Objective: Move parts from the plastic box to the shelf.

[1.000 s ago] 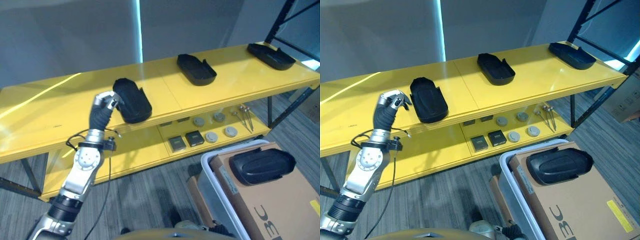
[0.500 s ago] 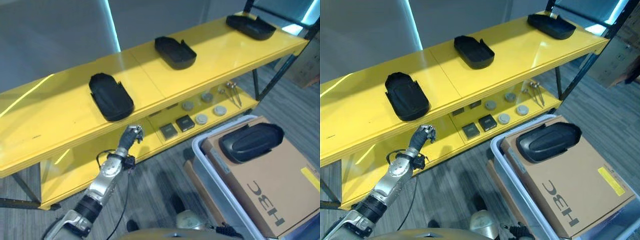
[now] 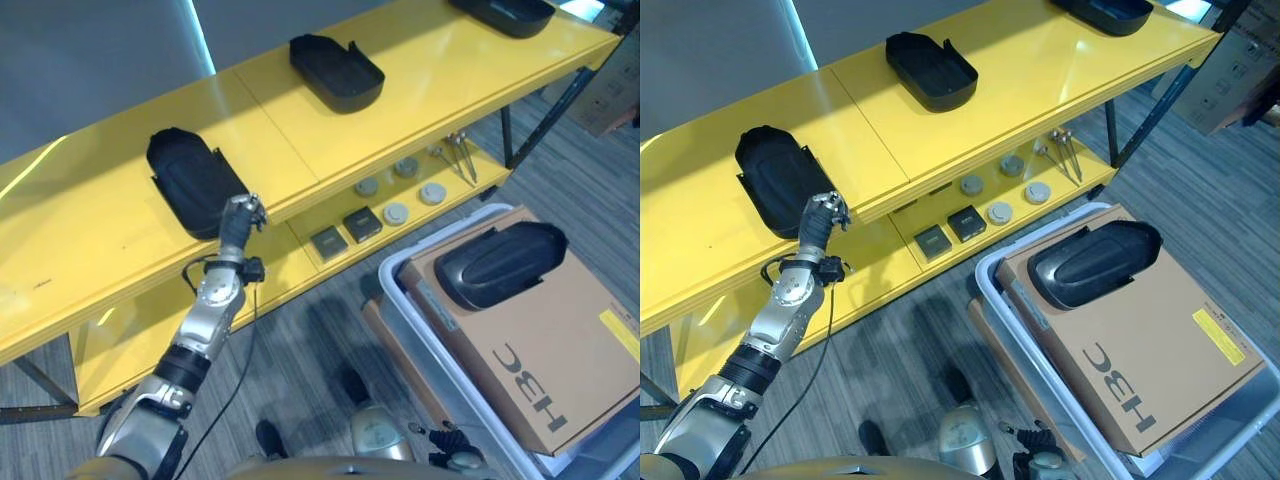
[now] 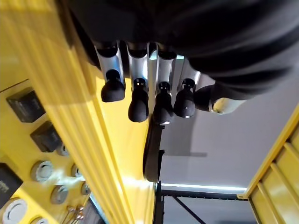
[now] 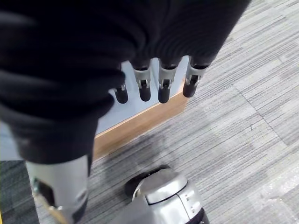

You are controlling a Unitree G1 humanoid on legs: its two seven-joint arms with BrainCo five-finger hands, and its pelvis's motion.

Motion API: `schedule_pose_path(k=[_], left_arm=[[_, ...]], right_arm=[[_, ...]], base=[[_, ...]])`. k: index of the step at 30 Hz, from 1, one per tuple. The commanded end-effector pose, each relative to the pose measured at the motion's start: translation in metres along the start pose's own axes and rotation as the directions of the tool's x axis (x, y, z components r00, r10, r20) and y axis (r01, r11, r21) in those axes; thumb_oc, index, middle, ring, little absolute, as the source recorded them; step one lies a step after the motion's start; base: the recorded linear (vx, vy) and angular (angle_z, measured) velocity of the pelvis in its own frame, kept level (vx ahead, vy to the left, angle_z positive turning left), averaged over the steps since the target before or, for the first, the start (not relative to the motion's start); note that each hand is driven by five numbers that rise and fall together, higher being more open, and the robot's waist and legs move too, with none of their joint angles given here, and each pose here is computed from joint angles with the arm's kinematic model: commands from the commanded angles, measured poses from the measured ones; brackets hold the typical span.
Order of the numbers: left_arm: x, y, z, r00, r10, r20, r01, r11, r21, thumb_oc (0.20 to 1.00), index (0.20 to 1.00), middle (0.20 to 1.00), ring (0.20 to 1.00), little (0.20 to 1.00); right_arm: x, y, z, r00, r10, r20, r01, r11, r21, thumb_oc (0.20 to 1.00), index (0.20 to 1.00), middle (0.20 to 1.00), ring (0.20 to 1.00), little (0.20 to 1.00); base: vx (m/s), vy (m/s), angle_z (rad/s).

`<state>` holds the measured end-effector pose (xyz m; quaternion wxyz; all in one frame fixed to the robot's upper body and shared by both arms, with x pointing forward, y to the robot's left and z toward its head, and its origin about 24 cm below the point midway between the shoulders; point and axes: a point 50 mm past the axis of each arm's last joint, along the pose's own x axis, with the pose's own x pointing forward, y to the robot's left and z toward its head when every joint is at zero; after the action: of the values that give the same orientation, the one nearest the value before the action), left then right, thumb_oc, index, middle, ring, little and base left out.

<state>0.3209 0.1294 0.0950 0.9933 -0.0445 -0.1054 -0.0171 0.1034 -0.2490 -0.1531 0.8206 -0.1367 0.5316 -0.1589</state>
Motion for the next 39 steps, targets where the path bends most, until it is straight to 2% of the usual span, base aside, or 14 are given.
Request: schedule_pose_path(k=[1,5,8,16,26,34,39], left_arm=[[0.014,0.017,0.016,0.993,0.079,0.088,-0.08,0.997,0.018,0.2,0.2,0.2,0.2,0.2],[0.018,0.038,0.003,0.984,0.175,0.027,-0.176,0.98,0.092,0.2,0.2,0.2,0.2,0.2],[0.026,0.048,0.007,0.971,0.235,0.036,-0.238,0.966,0.103,0.2,0.2,0.2,0.2,0.2],[0.041,0.062,0.047,0.923,0.332,0.197,-0.345,0.938,0.038,0.2,0.2,0.2,0.2,0.2],[0.053,0.084,0.069,0.87,0.427,0.245,-0.446,0.894,0.026,0.2,0.2,0.2,0.2,0.2],[0.051,0.082,0.066,0.878,0.414,0.242,-0.431,0.902,0.023,0.2,0.2,0.2,0.2,0.2],[0.037,0.058,0.06,0.918,0.299,0.26,-0.317,0.948,0.029,0.2,0.2,0.2,0.2,0.2]], right_arm=[[0.001,-0.007,-0.004,1.0,-0.028,-0.01,0.028,0.999,-0.02,1.0,1.0,1.0,1.0,1.0],[0.002,-0.008,0.002,0.999,-0.031,0.013,0.031,0.999,-0.021,1.0,1.0,1.0,1.0,1.0],[0.003,-0.008,0.009,0.999,-0.037,0.033,0.037,0.999,-0.024,1.0,1.0,1.0,1.0,1.0],[0.002,-0.001,0.013,0.999,-0.026,0.046,0.028,0.999,-0.036,1.0,1.0,1.0,1.0,1.0],[0.003,0.003,0.033,0.994,-0.017,0.111,0.023,0.999,-0.048,1.0,1.0,1.0,1.0,1.0],[0.004,0.0,0.029,0.995,-0.026,0.097,0.031,0.998,-0.048,1.0,1.0,1.0,1.0,1.0],[0.004,-0.004,0.02,0.997,-0.039,0.063,0.041,0.999,-0.026,1.0,1.0,1.0,1.0,1.0]], base=[[0.03,-0.009,0.0],[0.01,-0.001,0.0],[-0.05,-0.005,-0.06],[0.0,-0.004,-0.08],[0.01,0.002,-0.12],[0.03,0.002,-0.03],[0.03,0.011,0.0]])
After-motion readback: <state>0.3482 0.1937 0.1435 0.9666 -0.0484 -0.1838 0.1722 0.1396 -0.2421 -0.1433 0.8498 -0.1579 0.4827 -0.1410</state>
